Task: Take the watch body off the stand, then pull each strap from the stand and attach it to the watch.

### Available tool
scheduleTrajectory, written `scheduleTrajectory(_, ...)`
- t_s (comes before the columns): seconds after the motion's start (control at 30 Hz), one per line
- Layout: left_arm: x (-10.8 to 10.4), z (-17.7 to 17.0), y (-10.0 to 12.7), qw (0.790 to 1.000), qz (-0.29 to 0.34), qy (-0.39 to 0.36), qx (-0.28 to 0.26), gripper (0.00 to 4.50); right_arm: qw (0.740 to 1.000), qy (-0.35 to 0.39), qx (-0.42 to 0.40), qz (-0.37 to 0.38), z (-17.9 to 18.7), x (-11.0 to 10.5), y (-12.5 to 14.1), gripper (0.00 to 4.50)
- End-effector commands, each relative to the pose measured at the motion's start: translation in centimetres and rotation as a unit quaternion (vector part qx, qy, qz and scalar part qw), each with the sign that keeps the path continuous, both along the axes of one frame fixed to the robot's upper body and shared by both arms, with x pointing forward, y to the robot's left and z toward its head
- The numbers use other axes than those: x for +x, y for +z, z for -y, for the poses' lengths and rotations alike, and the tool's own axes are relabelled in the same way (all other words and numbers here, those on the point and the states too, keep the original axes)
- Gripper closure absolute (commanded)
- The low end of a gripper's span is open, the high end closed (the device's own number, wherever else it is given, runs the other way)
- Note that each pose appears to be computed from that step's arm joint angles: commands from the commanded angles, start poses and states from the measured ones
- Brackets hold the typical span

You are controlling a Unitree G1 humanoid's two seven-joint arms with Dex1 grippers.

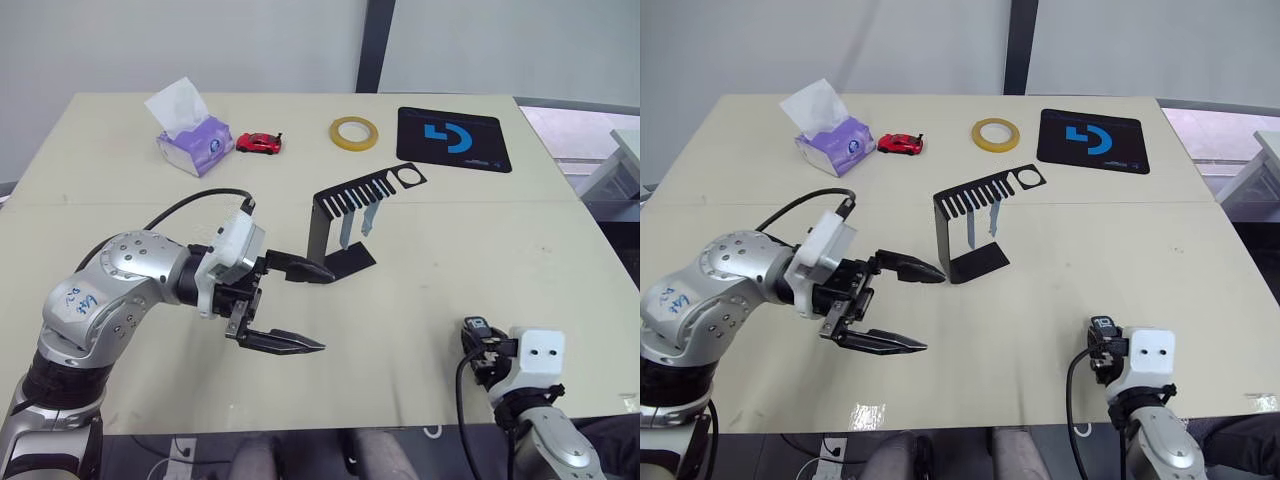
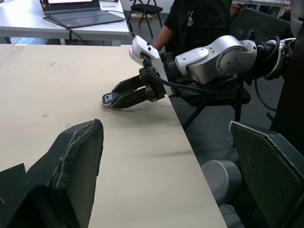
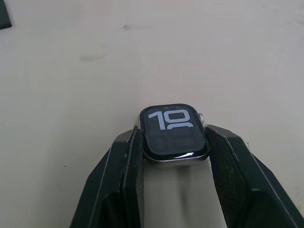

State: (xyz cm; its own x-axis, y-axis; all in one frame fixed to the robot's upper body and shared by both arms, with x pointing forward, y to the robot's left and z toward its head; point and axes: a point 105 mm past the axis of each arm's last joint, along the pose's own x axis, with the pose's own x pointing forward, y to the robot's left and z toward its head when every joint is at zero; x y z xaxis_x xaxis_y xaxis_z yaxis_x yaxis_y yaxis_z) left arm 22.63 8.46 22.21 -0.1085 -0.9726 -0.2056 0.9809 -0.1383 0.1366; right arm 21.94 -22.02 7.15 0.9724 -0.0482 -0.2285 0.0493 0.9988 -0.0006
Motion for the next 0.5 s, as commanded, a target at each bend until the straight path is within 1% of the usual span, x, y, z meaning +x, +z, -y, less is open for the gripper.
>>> scheduleTrajectory(0.03,-0.70,0.12,0.89,1.000,0.017,-0.006,-0.009,0.00,1.000,-0.002,-0.016,0.009,0.42,-0.10,0.32,2.91)
scheduleTrajectory(0.5,-0.48,0.43,1.21,1.000,0.011,-0.003,-0.022,0.00,1.000,0.000,-0.020,-0.005,0.64,-0.68,-0.25,2.91)
